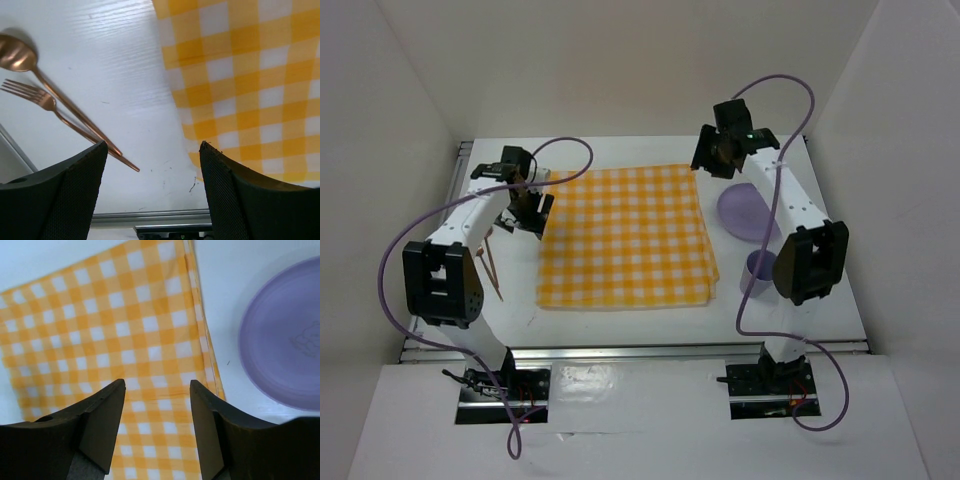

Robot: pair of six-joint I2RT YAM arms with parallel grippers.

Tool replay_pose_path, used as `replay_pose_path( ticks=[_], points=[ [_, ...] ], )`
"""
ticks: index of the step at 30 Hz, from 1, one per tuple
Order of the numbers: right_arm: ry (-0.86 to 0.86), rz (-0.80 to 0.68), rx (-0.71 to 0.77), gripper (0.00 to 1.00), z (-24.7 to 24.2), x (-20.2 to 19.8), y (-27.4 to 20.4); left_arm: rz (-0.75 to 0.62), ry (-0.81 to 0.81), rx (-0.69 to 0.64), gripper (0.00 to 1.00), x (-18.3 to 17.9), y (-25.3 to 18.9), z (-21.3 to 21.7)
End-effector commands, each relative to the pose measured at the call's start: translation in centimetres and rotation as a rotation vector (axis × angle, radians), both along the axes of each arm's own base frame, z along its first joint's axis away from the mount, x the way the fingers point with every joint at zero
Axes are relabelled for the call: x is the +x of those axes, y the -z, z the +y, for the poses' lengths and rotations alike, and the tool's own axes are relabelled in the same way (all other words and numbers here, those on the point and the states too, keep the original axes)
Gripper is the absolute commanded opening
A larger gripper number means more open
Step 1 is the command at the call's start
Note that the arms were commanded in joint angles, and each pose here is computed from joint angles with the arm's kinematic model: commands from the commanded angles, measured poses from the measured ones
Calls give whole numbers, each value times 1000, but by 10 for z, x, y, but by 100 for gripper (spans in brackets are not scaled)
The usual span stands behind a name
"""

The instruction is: Set the dinner table for one person

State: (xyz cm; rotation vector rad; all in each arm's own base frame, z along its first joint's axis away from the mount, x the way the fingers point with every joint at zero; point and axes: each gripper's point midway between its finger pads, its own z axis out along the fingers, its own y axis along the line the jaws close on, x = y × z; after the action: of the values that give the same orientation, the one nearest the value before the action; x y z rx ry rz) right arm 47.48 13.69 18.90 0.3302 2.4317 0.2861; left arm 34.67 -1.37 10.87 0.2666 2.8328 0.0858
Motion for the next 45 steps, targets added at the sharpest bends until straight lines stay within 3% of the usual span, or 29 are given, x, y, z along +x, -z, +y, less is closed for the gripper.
replay_pose_path(
  ticks=[1, 9, 15, 20, 28, 37, 40, 44, 45],
  points=[
    [-3, -29, -78, 63, -17, -24, -31, -87, -64, -6, 81, 3, -32, 12],
    [120, 11, -141, 63, -88, -69, -43, -96, -159, 0, 81, -15, -30, 48],
    [228, -23, -147, 64, -156, -92, -47, -73, -139, -64, 81, -22, -21, 35],
    [205, 88, -158, 64, -164, -73, -2, -52, -133, -83, 81, -22, -14, 32],
    [510, 220, -34, 55, -239, -60, 79, -42, -133, -82, 81, -30, -9, 31],
    [543, 328, -33, 55, -244, -49, 146, -40, -140, -63, 81, -30, -9, 35],
    [545, 371, -10, 49, -241, -46, 167, -31, -143, -53, 81, -30, -6, 37],
    [555, 369, -5, 30, -242, -41, 173, -22, -147, -41, 81, -30, -3, 39],
    [555, 369, -5, 15, -242, -41, 173, -23, -150, -33, 81, -30, -3, 40]
  ],
)
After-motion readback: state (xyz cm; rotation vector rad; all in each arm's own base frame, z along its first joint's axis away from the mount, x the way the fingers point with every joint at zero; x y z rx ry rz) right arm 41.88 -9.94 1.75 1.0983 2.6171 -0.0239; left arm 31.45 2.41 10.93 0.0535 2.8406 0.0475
